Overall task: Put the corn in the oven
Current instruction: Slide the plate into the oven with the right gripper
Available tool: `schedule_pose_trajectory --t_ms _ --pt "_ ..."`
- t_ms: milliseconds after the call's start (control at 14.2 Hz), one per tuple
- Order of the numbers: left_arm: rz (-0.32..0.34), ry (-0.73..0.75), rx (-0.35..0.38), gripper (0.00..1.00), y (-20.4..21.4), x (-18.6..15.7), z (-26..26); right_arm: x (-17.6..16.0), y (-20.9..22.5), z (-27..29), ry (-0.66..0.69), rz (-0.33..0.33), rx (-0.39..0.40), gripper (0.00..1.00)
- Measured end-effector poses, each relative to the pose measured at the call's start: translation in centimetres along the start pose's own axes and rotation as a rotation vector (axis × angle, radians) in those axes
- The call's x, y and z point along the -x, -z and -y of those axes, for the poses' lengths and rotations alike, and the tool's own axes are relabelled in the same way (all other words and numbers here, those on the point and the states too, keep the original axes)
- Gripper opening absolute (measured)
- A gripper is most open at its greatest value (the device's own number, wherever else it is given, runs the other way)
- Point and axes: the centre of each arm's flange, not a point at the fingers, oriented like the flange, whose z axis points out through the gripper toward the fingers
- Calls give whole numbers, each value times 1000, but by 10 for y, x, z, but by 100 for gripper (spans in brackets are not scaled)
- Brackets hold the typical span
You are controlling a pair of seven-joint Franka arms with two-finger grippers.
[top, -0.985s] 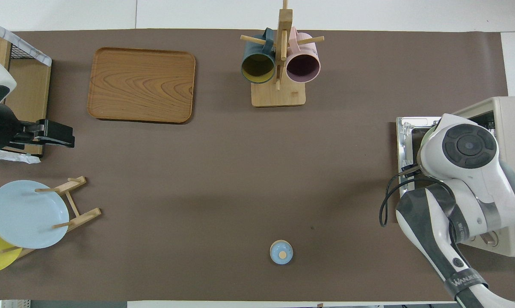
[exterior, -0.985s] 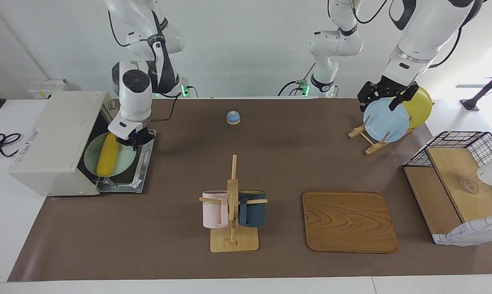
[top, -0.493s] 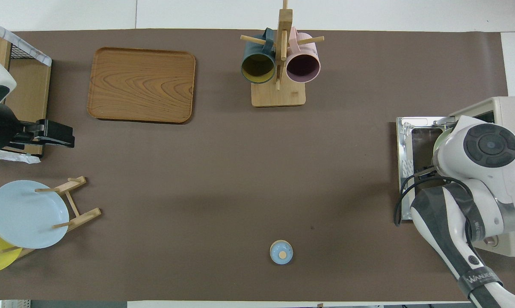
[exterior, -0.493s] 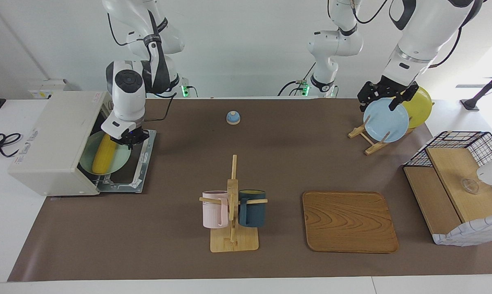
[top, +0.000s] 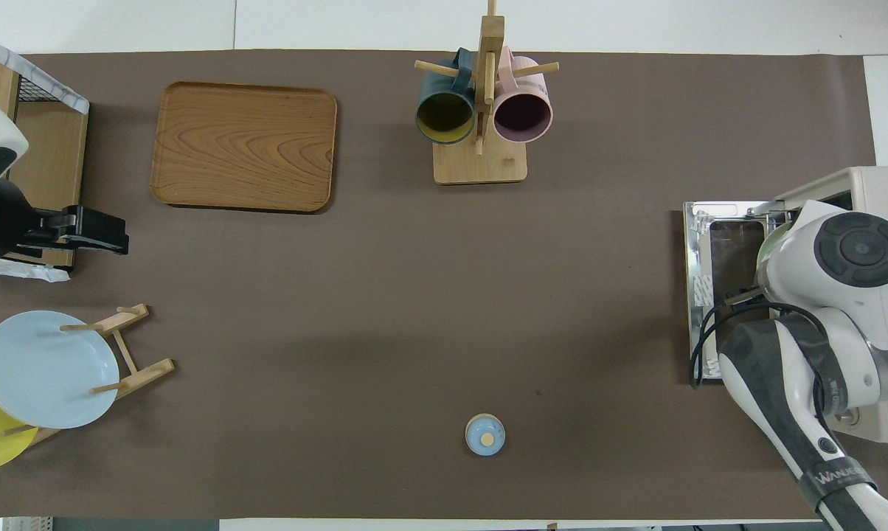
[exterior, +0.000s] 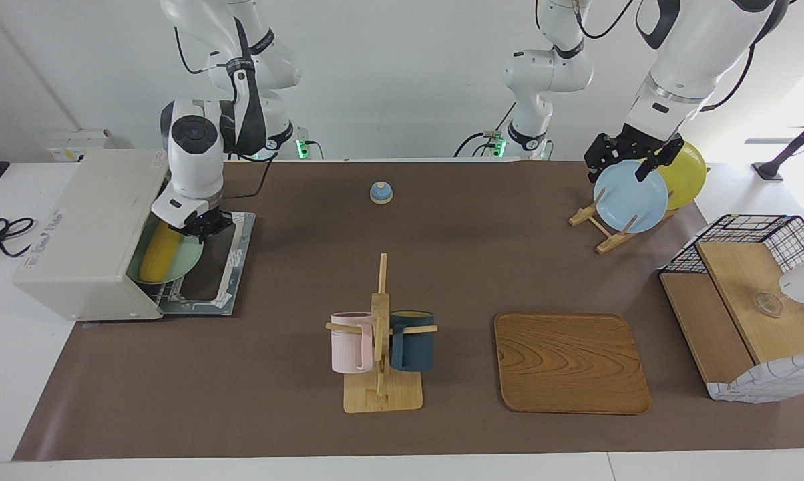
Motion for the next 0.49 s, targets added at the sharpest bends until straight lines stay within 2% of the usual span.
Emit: schedule_pose_trajectory --t_ms 70,211,493 --pt "0 0 0 100 0 0 0 2 -3 -3 -4 6 -2 10" --pt "0 0 0 100 0 0 0 4 -6 -5 -10 12 -4 30" --pt "0 0 0 100 0 0 0 4 -5 -4 -6 11 -4 77"
